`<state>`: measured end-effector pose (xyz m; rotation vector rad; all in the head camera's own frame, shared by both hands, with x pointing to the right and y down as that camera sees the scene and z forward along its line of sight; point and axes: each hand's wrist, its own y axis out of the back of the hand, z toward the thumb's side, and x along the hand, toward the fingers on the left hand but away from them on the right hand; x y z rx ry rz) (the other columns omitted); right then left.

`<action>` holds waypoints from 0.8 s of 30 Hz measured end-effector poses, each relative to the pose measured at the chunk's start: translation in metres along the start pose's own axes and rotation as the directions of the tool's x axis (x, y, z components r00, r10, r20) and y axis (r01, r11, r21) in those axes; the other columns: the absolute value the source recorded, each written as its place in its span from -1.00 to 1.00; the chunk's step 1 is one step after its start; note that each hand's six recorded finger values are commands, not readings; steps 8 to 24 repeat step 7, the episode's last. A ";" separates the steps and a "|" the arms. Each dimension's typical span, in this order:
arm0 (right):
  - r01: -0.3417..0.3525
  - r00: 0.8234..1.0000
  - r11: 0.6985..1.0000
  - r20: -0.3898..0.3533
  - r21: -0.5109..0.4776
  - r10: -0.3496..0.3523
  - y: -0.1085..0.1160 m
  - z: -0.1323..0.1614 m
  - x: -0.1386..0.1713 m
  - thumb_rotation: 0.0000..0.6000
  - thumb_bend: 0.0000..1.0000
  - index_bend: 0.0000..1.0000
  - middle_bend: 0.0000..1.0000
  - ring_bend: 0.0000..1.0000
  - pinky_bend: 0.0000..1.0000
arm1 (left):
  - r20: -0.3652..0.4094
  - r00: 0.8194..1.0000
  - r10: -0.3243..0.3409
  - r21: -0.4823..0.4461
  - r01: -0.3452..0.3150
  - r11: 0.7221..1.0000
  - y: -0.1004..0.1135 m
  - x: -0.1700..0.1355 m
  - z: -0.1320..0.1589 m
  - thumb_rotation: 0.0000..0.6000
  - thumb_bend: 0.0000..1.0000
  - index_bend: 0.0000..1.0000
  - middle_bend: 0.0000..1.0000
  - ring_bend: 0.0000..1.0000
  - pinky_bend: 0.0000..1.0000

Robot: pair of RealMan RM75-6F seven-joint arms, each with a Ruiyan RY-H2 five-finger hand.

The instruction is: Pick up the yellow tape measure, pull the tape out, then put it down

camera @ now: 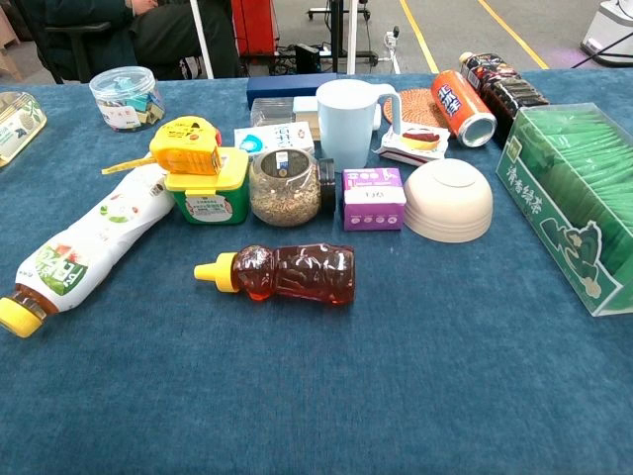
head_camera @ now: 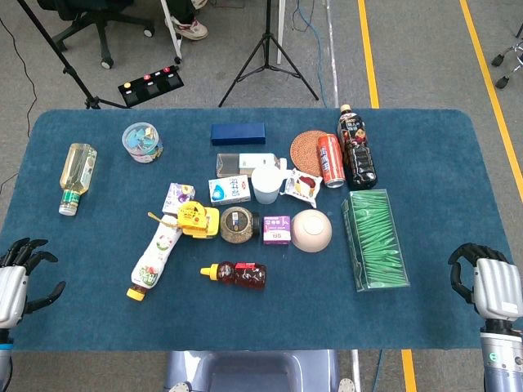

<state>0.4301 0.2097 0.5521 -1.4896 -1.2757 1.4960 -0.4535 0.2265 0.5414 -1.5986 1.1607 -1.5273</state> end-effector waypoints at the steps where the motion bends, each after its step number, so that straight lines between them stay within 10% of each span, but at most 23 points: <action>1: 0.001 1.000 1.000 0.001 -0.003 -0.001 0.000 -0.001 0.001 1.00 0.14 0.06 -0.14 -0.28 -0.31 | 0.001 1.000 0.003 0.001 -0.003 1.000 0.002 0.000 0.000 1.00 -0.54 -0.22 -0.55 -0.76 -0.47; 24: 0.015 1.000 1.000 0.007 -0.018 -0.015 0.004 -0.004 0.002 1.00 0.14 0.05 -0.15 -0.29 -0.31 | 0.001 1.000 0.013 0.005 -0.013 1.000 0.009 -0.002 0.001 1.00 -0.54 -0.22 -0.55 -0.76 -0.47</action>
